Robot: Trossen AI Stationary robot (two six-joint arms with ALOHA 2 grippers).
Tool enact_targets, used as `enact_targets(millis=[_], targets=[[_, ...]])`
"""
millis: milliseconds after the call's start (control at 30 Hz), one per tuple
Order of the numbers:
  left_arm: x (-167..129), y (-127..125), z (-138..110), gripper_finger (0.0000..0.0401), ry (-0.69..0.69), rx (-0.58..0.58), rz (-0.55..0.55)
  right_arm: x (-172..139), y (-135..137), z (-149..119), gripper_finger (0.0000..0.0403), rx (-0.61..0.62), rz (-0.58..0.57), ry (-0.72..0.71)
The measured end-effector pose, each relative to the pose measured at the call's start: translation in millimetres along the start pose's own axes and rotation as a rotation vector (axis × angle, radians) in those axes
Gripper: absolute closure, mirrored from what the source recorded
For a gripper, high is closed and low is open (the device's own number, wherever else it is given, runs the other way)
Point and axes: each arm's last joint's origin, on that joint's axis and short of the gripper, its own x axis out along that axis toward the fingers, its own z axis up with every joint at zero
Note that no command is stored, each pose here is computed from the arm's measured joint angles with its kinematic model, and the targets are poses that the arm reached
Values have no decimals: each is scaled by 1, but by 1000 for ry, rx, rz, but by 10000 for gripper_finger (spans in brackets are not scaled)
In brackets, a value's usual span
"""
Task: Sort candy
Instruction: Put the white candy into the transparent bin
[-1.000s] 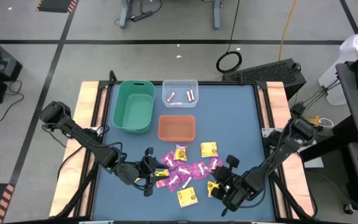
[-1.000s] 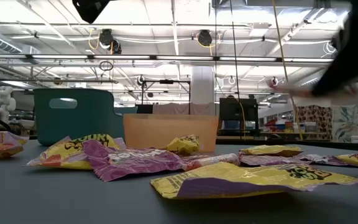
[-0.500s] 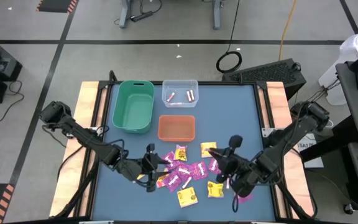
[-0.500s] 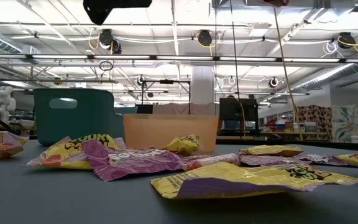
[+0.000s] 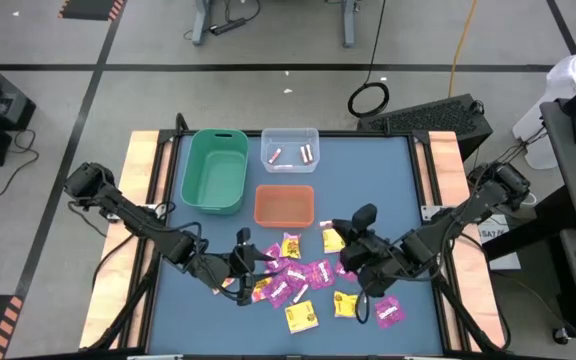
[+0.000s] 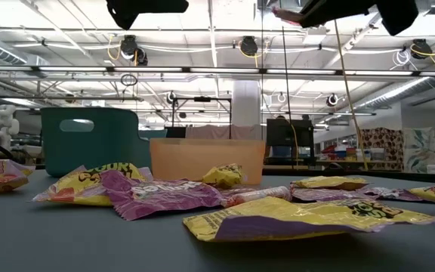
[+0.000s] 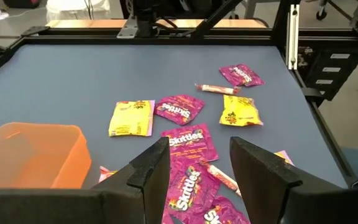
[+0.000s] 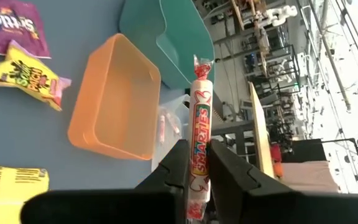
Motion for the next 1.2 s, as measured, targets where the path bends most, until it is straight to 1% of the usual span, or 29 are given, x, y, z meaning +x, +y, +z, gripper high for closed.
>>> enact_targets(millis=[233,333,600,767,900,1067,1200], targets=[[1,2,0,228,0,24,6,8,-4,-2,367,14,-15,27],[1,1,0,228,0,24,5,8,-4,-2,367,86,-17,29],[1,2,0,228,0,24,6,8,-4,-3,367,400,-17,30],[1,2,0,228,0,23,5,9,-4,-2,367,649,-6,30],[1,1,0,228,0,24,5,13,-3,-2,367,820,-16,36],[1,1,0,228,1,21,5,21,0,-2,367,986,-70,43],[1,2,0,228,5,23,6,29,6,-2,367,1042,-75,69]])
